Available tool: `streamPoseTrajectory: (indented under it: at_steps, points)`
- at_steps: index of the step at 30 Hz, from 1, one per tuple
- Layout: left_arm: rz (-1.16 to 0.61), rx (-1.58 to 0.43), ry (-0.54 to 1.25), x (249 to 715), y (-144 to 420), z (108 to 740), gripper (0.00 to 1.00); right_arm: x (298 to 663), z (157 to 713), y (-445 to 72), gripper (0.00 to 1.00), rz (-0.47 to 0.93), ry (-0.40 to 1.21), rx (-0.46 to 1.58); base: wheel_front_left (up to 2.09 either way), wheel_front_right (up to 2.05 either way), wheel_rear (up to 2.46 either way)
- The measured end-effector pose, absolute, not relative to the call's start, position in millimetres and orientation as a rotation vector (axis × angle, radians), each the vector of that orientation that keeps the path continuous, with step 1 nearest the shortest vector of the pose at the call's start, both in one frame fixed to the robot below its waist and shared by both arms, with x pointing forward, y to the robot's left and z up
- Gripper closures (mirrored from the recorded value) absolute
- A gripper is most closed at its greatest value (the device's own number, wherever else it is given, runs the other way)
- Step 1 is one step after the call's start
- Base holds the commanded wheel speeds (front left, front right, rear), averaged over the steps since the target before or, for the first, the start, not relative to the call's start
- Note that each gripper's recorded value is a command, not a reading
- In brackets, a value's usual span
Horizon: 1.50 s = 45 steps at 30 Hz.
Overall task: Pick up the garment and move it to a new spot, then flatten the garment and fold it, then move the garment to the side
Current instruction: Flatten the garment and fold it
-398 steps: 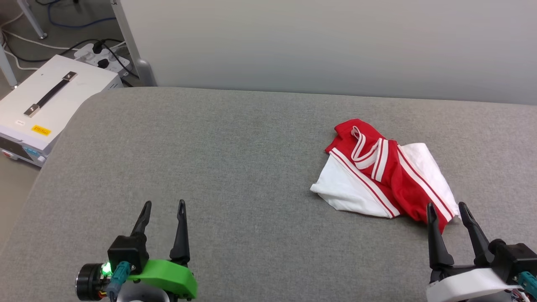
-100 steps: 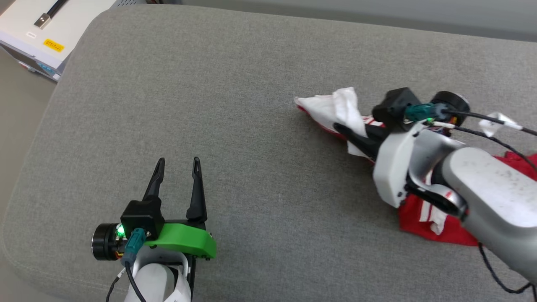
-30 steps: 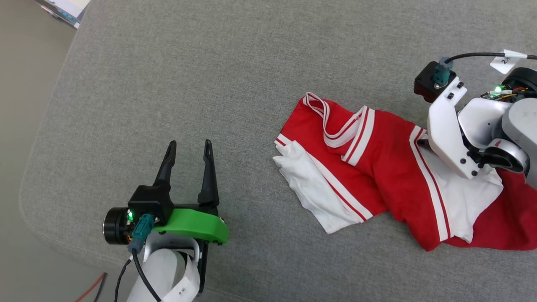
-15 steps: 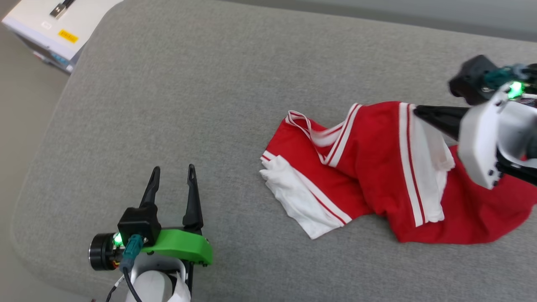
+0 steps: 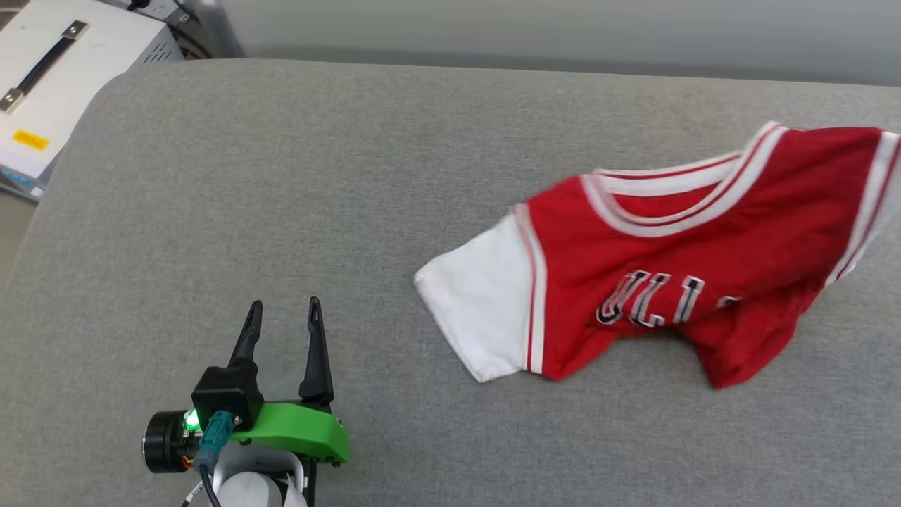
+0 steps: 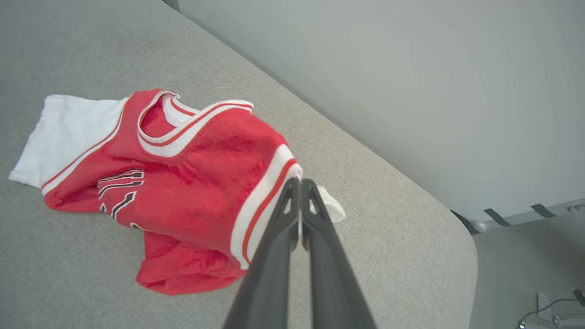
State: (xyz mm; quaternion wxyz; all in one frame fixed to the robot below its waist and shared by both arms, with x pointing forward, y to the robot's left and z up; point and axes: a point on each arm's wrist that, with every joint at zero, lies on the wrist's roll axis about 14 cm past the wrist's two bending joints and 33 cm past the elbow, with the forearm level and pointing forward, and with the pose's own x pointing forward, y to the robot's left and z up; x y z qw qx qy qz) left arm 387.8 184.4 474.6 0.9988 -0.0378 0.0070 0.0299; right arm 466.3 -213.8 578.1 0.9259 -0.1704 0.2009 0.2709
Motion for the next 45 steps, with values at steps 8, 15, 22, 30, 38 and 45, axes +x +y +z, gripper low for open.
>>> streamPoseTrajectory:
  at_steps: [8, 15, 22, 30, 38, 45]
  points:
    - [0.02, -0.08, 0.027, 395.7, 170.8, 469.1, 0.0, 465.7, 562.1, -289.6, 1.0, 0.329, 0.521, -0.313, 0.0, 0.0, 0.0]
    - [0.004, -0.076, 0.046, 413.3, 166.3, 458.8, 0.0, 486.1, 521.6, -303.5, 1.0, 0.26, 0.644, -0.271, 0.0, 0.0, 0.0]
    - [-0.005, -0.071, 0.055, 438.2, 164.5, 448.3, 0.0, 535.2, 477.2, -291.4, 1.0, 0.223, 0.724, -0.295, 0.0, 0.0, 0.0]
    - [0.018, -0.059, 0.102, 447.3, 173.6, 426.5, 0.0, 557.8, 385.4, -245.8, 1.0, 0.285, 0.888, -0.318, 0.0, 0.0, 0.0]
    - [0.059, -0.037, 0.1, 442.9, 189.8, 429.1, 0.0, 568.7, 372.5, -235.2, 0.0, 0.288, 0.831, -0.252, 0.0, 0.0, 0.0]
    - [0.026, -0.014, 0.007, 444.2, 197.1, 463.7, 0.0, 579.1, 439.2, -228.0, 0.0, 0.295, 0.517, -0.17, 0.0, 0.0, 0.0]
